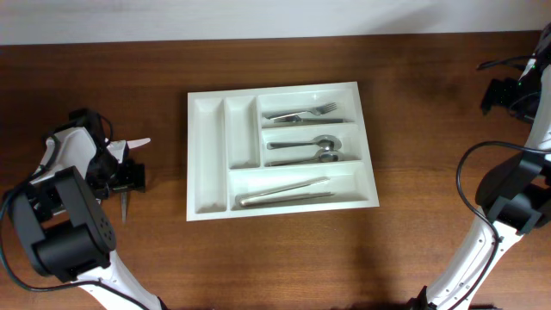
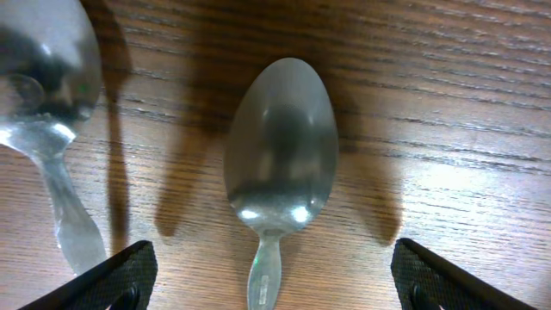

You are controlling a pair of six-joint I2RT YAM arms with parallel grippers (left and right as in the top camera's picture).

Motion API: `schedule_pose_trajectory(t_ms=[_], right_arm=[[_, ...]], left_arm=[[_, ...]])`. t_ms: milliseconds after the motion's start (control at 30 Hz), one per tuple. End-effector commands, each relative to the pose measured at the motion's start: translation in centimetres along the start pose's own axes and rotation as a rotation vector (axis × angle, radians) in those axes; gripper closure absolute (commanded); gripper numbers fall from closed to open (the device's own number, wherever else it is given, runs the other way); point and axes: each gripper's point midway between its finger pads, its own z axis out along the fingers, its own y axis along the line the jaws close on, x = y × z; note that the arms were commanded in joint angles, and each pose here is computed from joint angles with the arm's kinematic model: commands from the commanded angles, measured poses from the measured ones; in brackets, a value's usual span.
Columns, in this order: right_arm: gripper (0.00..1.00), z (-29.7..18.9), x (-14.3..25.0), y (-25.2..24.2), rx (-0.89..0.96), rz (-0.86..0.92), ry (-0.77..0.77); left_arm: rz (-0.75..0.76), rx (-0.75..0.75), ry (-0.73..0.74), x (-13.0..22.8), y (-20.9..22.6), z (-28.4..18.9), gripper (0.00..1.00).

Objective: Pack container
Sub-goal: 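Lower the left gripper and grasp one small spoon by its handle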

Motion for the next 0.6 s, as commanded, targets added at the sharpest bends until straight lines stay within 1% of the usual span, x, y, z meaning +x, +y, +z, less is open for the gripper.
schedule_pose_trajectory(t_ms=[0, 167, 567], right_arm=[[0.01, 0.34, -0.01, -0.48, 0.017, 0.012, 0.005], [0.01, 0.34, -0.01, -0.48, 0.017, 0.012, 0.005], [0.01, 0.34, -0.01, -0.48, 0.017, 0.012, 0.005]], left_arm=[[0.015, -0.009, 0.022, 0.42, 0.22, 0.62, 0.16], [0.016, -0.003, 0.02, 0.37, 0.1, 0.62, 0.18], [0.016, -0.009, 0.03, 0.98, 0.05, 1.61, 0.17]])
